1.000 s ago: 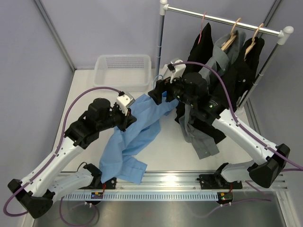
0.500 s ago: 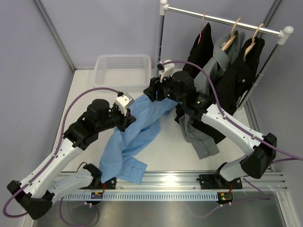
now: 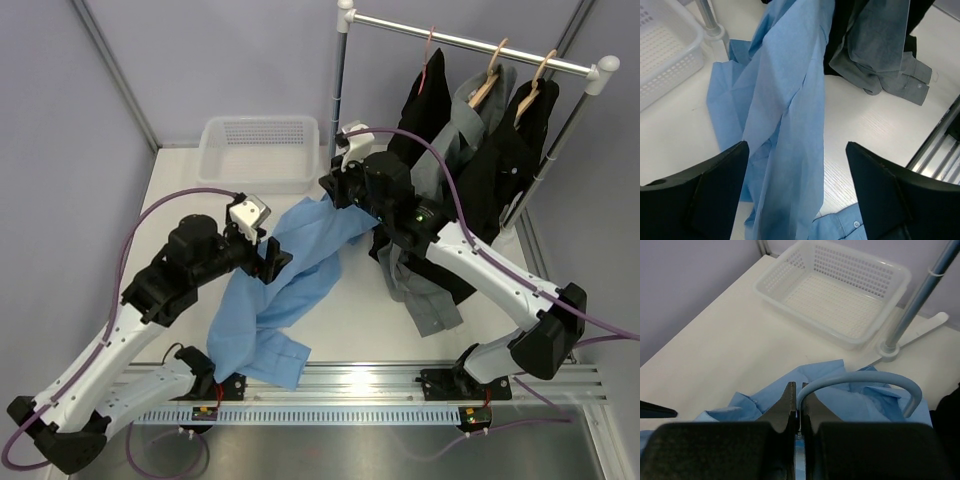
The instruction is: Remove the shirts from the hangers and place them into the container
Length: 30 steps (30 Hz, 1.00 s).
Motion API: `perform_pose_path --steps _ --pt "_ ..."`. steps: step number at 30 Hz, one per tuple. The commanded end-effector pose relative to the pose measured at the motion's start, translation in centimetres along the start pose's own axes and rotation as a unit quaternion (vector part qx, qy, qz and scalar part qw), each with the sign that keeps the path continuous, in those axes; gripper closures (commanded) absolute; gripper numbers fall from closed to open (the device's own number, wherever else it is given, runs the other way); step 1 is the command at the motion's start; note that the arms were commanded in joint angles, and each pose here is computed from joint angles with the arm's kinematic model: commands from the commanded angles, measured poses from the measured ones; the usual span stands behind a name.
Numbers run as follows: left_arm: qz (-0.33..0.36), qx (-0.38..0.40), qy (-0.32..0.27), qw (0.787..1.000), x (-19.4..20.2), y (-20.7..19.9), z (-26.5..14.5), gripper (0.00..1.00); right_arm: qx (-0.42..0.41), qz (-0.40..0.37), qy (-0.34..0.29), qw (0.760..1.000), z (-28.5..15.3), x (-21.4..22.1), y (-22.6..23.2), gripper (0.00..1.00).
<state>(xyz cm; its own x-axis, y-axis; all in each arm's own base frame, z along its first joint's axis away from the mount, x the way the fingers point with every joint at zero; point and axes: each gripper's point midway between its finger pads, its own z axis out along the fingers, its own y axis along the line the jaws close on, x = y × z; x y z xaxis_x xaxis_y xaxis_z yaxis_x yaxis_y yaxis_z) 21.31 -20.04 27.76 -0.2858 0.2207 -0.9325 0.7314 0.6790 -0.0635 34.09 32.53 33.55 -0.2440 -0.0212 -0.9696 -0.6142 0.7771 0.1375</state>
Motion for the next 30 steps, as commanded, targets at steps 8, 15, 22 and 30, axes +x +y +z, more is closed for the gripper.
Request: perform_pose_path --steps 8,15,22,30 --pt "-0.009 -0.093 -0.082 0.992 -4.0 2.3 -4.8 0.13 0.127 -0.056 -0.114 0.984 -3.9 -8.0 -4.3 1.00" --pt "-0.049 -0.117 -0.053 0.991 -1.8 3.0 -4.0 0.15 0.162 -0.039 -0.128 0.978 -4.3 -8.7 -5.4 1.00" --pt "-0.080 -0.141 -0.016 0.987 -0.6 4.0 -1.8 0.23 0.169 -0.032 -0.129 0.977 -4.1 -8.8 -5.5 1.00" --pt "-0.097 -0.173 0.015 0.980 0.7 5.2 -0.4 0.55 0.170 -0.032 -0.133 0.976 -4.5 -9.0 -5.6 1.00"
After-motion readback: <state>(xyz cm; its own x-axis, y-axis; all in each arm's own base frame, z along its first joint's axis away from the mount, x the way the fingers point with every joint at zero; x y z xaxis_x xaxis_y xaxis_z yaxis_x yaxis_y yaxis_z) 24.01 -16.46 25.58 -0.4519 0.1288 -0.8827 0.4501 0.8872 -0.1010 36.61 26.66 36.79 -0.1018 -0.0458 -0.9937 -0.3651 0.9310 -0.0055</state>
